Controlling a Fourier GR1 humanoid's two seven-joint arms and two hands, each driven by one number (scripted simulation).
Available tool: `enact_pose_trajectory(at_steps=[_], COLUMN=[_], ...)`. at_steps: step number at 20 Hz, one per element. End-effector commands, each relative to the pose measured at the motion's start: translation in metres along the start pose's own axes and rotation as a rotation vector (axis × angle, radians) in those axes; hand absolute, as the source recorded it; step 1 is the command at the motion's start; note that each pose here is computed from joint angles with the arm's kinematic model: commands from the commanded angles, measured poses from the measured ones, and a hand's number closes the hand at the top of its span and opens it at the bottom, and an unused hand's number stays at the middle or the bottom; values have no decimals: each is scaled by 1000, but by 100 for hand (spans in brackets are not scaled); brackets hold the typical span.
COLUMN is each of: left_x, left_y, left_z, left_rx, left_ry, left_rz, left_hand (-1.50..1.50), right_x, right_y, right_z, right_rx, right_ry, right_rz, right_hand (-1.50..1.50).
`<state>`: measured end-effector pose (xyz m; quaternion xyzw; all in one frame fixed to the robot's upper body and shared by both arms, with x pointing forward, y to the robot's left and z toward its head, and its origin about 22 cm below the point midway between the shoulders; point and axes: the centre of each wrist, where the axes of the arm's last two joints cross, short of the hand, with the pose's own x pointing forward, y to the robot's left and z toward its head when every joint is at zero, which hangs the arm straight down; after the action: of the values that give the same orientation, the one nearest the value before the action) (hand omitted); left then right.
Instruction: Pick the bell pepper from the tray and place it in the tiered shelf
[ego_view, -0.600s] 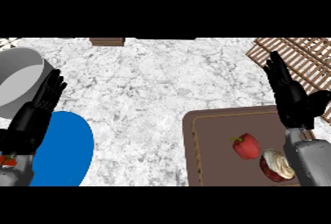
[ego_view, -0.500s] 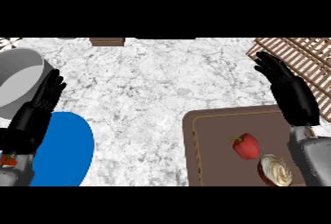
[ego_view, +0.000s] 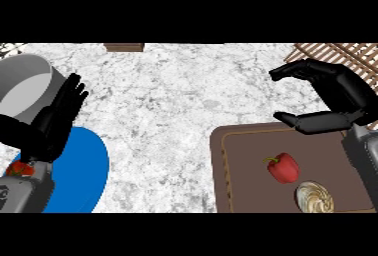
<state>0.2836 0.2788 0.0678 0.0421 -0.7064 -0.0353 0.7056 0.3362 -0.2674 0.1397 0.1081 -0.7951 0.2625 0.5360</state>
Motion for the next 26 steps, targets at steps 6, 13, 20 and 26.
enact_pose_trajectory(at_steps=[6,13,20,26], left_x=[4,-4,12,10], left_y=[9,7,-1,-19], left_z=[-13,-6,-14,-20], left_rx=[20,38,25,21], left_ry=[30,47,48,33], left_rz=[21,13,24,19], left_hand=[0,0,0,0], right_x=[46,125,156,131], right_y=[-47,-45,33,88], right_z=[20,15,25,55], right_rx=[425,665,648,615], right_ry=[-89,127,78,126], right_rz=[-15,533,1072,1105], right_hand=[-150,-150,-150,-150])
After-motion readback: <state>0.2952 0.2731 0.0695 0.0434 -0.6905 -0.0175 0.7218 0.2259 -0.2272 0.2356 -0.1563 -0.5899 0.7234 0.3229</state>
